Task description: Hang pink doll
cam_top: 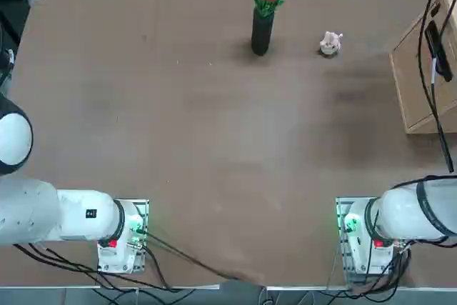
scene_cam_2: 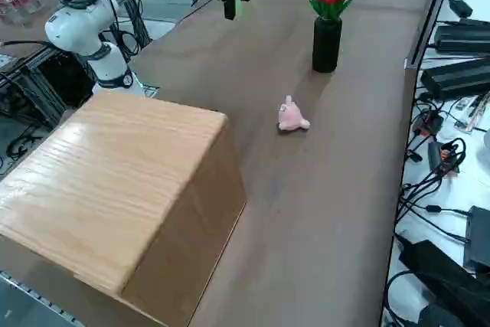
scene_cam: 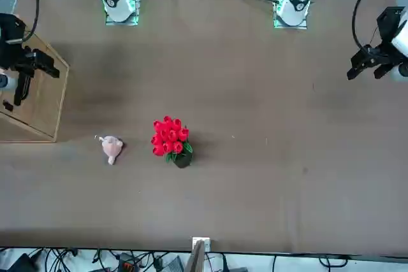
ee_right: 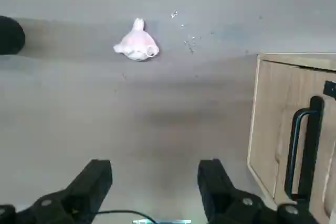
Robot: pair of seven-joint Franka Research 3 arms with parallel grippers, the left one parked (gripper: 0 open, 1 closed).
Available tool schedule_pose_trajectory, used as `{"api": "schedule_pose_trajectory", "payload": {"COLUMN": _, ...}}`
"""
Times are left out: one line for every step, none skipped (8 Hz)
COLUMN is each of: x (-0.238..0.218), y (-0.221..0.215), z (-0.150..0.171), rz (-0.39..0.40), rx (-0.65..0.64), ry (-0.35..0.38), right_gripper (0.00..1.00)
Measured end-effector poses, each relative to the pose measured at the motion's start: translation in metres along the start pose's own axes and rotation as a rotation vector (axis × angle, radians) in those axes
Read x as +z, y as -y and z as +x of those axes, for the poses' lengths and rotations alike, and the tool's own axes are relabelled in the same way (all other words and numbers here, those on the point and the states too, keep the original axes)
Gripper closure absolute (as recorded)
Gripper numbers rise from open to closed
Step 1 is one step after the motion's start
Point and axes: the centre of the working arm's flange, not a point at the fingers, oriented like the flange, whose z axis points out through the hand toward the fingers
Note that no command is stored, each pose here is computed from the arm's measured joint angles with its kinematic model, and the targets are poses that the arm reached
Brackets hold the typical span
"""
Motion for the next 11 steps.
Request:
{"api": "schedule_pose_trajectory", "payload": {"x": 0.0, "y": 0.0, "z": 0.0, "rz": 0.0, "rx": 0.0, "ry": 0.0, "right_gripper": 0.0}}
{"api": "schedule_pose_trajectory", "payload": {"x": 0.0, "y": -0.001, "z": 0.0, "rz": 0.0, "rx": 0.001, "ry": 0.0, "right_gripper": 0.0}}
{"api": "schedule_pose_trajectory", "payload": {"x": 0.0, "y": -0.001, "z": 0.0, "rz": 0.0, "rx": 0.002, "ry": 0.0, "right_gripper": 0.0}}
{"api": "schedule_pose_trajectory", "payload": {"x": 0.0, "y": -0.001, "z": 0.0, "rz": 0.0, "rx": 0.001, "ry": 0.001, "right_gripper": 0.0}}
{"api": "schedule_pose_trajectory", "payload": {"x": 0.001, "y": -0.001, "z": 0.0, "rz": 0.0, "rx": 0.001, "ry": 0.002, "right_gripper": 0.0}}
{"api": "schedule_pose_trajectory", "payload": {"x": 0.001, "y": -0.002, "z": -0.001, "rz": 0.0, "rx": 0.002, "ry": 0.012, "right_gripper": 0.0}}
{"api": "schedule_pose_trajectory", "payload": {"x": 0.004, "y": -0.002, "z": -0.004, "rz": 0.0, "rx": 0.003, "ry": 0.041, "right_gripper": 0.0}}
{"api": "schedule_pose_trajectory", "payload": {"x": 0.009, "y": -0.003, "z": -0.01, "rz": 0.001, "rx": 0.005, "ry": 0.096, "right_gripper": 0.0}}
{"api": "schedule_pose_trajectory", "payload": {"x": 0.018, "y": -0.005, "z": -0.015, "rz": 0.002, "rx": 0.011, "ry": 0.171, "right_gripper": 0.0}}
{"api": "schedule_pose_trajectory", "payload": {"x": 0.031, "y": -0.009, "z": -0.021, "rz": 0.003, "rx": 0.024, "ry": 0.263, "right_gripper": 0.0}}
{"api": "schedule_pose_trajectory", "payload": {"x": 0.046, "y": -0.016, "z": -0.024, "rz": 0.006, "rx": 0.041, "ry": 0.351, "right_gripper": 0.0}}
